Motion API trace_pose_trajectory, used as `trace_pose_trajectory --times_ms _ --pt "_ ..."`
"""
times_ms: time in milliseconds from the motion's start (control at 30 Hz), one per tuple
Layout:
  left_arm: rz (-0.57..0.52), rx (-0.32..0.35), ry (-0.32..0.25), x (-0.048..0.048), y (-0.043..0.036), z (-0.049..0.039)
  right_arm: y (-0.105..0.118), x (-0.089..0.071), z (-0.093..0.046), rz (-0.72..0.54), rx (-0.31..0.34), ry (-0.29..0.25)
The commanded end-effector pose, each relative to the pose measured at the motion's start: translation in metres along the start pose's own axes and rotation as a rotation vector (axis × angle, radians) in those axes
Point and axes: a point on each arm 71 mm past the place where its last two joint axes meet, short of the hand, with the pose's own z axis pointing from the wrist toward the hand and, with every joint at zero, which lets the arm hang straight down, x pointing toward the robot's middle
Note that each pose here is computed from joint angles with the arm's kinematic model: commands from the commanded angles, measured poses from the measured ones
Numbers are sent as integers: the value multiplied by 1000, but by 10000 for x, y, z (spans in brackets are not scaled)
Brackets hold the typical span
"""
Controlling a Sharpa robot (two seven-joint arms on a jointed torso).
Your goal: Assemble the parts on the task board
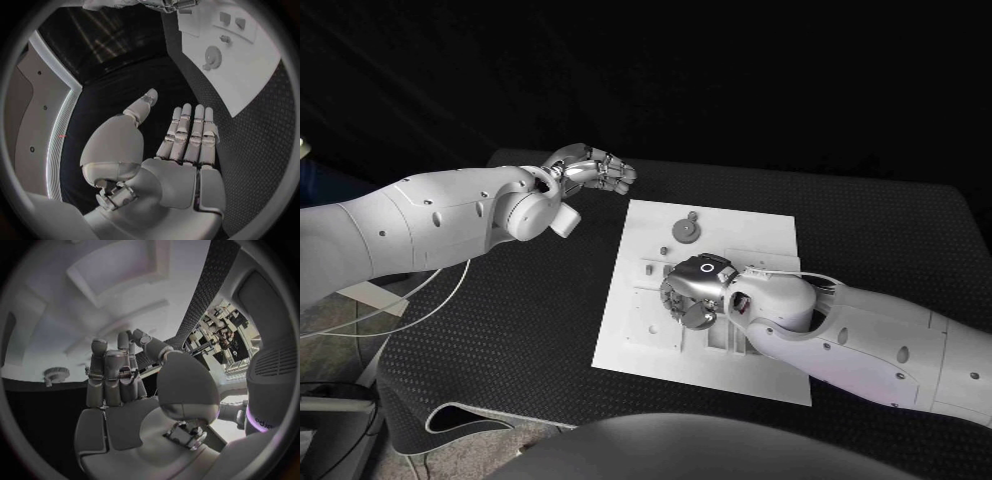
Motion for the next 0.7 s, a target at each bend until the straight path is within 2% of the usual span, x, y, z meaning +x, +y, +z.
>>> trace_pose_trajectory --times_ms 33,333,700 --pt "-1 10 17 24 -21 7 0 51 -1 -15 0 33" --pt "-1 10 17 25 -21 7 -14 62 17 -16 7 29" --pt "-1 8 13 7 -16 -3 -63 44 -43 8 17 -15"
